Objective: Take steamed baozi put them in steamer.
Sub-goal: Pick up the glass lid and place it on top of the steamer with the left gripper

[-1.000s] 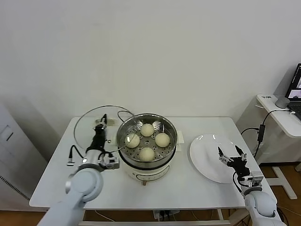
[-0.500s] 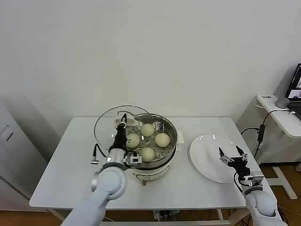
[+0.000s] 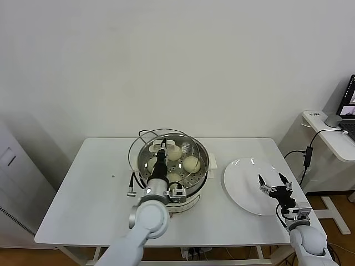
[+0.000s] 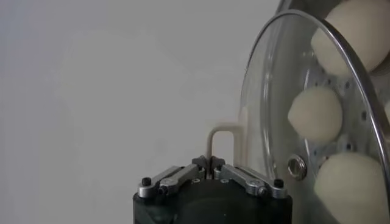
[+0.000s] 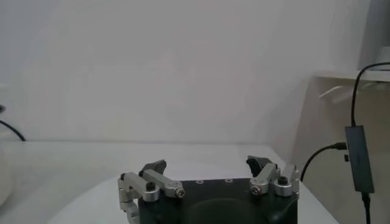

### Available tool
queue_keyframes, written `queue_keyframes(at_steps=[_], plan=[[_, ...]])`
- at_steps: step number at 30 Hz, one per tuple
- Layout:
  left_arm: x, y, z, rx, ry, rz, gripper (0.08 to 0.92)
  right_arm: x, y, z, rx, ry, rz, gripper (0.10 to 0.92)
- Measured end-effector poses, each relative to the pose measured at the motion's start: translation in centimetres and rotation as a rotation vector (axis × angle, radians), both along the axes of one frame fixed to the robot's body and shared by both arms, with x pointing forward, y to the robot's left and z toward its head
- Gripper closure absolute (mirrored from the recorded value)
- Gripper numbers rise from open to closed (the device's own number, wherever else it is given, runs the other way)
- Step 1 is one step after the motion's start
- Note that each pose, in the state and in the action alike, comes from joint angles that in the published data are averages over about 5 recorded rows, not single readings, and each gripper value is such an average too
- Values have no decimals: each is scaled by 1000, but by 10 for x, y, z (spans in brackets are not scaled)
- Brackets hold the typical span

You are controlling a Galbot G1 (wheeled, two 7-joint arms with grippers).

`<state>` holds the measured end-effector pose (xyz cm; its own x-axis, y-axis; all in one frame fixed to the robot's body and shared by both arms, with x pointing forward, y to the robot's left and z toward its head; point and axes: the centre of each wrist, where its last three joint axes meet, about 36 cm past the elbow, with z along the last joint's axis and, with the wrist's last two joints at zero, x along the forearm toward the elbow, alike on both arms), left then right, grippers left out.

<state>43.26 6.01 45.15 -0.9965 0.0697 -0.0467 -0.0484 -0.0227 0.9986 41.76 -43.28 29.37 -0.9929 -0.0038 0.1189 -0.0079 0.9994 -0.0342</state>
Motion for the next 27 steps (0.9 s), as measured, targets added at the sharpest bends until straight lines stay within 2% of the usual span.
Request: queue_keyframes(at_steps=[27], plan=[[3,-24,-12,-18,31,-17,896,-4,-5,-1,-3,4,-7,200]])
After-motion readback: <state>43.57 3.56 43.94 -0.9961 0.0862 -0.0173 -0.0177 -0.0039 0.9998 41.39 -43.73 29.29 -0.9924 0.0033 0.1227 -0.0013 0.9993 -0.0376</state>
